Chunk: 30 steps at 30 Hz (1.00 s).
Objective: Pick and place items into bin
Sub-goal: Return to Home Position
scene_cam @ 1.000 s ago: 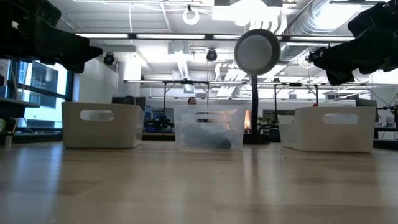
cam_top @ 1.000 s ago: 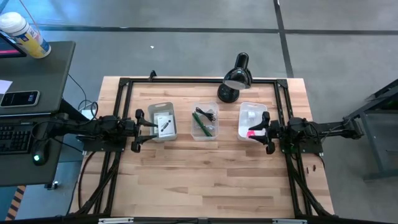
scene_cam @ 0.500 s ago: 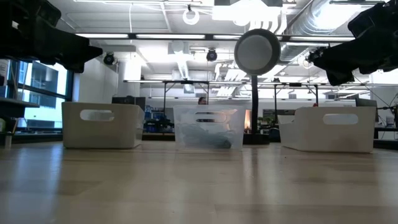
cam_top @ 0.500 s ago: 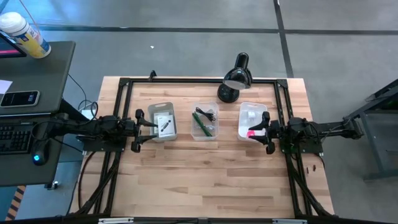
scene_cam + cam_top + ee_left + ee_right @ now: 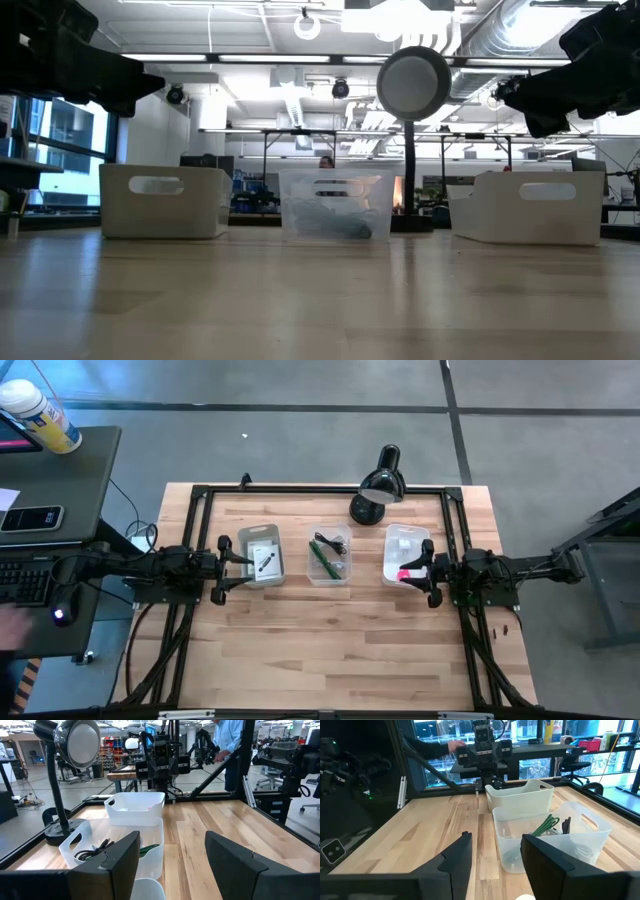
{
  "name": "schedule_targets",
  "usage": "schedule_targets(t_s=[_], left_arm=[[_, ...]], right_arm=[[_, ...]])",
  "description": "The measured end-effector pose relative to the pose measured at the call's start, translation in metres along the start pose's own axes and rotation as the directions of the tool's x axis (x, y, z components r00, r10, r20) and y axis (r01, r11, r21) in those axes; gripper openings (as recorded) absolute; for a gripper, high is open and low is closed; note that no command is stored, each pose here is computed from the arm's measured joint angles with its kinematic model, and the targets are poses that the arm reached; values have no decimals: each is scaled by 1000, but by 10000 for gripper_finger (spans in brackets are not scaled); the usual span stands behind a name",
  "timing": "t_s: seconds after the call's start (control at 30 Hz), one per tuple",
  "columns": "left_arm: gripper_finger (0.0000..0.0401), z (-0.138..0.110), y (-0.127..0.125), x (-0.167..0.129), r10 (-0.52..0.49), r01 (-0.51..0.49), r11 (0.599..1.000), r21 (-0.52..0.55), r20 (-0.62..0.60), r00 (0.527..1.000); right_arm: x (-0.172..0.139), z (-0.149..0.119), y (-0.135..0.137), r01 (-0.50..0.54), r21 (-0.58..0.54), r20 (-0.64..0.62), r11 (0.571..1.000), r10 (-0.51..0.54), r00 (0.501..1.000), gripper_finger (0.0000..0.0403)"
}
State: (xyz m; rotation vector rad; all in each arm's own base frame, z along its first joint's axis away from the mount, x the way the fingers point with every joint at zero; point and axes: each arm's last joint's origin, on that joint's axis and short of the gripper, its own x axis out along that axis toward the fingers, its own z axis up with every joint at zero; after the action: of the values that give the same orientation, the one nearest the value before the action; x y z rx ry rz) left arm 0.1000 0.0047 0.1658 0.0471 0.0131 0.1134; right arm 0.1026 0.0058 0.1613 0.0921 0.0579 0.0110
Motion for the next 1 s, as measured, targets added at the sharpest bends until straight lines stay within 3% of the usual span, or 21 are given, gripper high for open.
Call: schedule_targets(t_s=[1.0], left_arm=[[211,0,0,0,0,0,1000,0,1,1000]], right_arm=[[0,0,0,0,0,0,1000,0,1000,157]])
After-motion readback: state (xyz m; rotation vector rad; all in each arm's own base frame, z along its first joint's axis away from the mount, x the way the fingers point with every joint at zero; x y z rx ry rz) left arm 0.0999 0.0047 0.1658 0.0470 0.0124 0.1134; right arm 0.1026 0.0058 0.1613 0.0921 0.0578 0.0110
